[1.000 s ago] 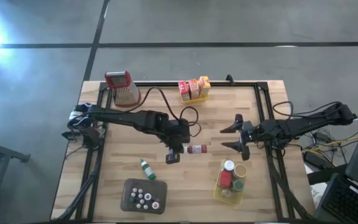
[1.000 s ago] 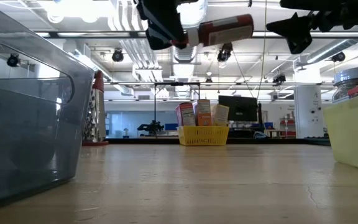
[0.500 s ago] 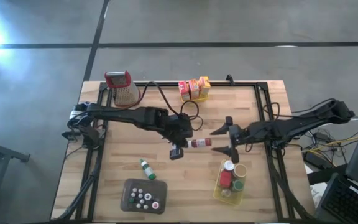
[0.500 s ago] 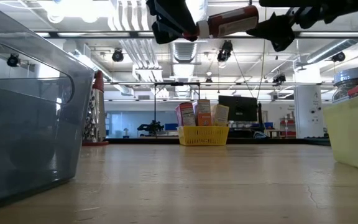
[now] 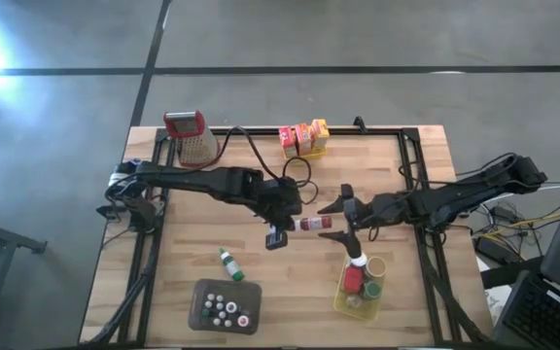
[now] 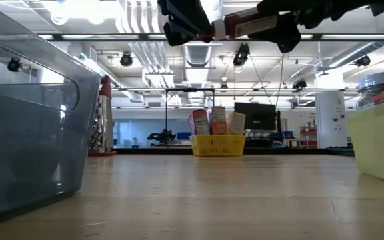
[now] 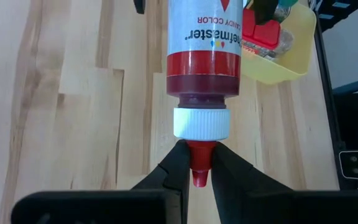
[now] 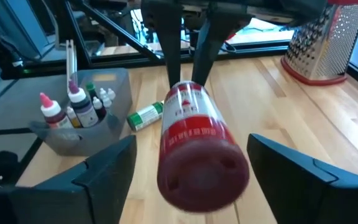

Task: Pick & Place Kitchen Items
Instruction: Put the red food coloring bottle into the black bin

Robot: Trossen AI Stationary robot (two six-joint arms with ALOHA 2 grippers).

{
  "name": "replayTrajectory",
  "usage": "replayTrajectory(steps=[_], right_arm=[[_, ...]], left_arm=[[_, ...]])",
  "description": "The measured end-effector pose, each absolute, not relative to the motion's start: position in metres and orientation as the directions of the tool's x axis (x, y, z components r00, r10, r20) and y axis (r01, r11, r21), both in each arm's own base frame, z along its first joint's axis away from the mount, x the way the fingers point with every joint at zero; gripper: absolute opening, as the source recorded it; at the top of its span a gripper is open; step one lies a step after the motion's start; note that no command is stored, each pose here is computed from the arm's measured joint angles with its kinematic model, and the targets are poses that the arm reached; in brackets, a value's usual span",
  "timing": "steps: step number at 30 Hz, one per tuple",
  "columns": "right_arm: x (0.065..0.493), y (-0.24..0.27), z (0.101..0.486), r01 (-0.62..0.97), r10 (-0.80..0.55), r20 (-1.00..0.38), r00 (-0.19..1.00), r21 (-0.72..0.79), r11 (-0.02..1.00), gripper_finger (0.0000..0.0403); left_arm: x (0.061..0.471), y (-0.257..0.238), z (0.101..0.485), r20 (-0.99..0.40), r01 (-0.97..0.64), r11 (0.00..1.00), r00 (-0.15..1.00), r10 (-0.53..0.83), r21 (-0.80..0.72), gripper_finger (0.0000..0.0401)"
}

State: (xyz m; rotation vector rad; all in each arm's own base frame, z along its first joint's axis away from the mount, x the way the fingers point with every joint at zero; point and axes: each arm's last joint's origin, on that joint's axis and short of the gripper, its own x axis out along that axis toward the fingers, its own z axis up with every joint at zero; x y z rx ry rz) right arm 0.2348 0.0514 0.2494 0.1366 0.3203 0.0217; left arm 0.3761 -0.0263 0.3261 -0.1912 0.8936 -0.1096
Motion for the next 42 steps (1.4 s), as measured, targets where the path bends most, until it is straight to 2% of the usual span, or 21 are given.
replayTrajectory(steps=[10, 15, 22, 31, 42], right_arm=[[0.2322, 0.0506, 0.2548, 0.004, 0.038, -0.322, 0.946, 0.131, 0.991, 0.0231], [0.2284, 0.0490, 0.2562, 0.026, 0.016, -0.328, 0.944, 0.123, 0.992, 0.0209], [0.2294, 0.0493, 0.2544, 0.027, 0.015, -0.336, 0.942, 0.119, 0.992, 0.0194], [0.2300, 0.0494, 0.2543, 0.025, 0.015, -0.333, 0.943, 0.115, 0.993, 0.0202], [0.2301, 0.0494, 0.2544, 0.019, 0.015, -0.332, 0.943, 0.099, 0.995, 0.0153]], left_arm=[[0.3753, -0.0264, 0.3251, -0.770, 0.014, 0.978, 0.614, -0.174, -0.210, 0.0049], [0.3756, -0.0262, 0.3252, -0.768, 0.021, 0.979, 0.617, -0.174, -0.205, 0.0049], [0.3765, -0.0262, 0.3260, -0.760, 0.028, 0.979, 0.626, -0.175, -0.202, 0.0049], [0.3767, -0.0262, 0.3257, -0.759, 0.049, 0.981, 0.627, -0.175, -0.186, 0.0049], [0.3767, -0.0262, 0.3256, -0.759, 0.049, 0.981, 0.627, -0.175, -0.186, 0.0060]])
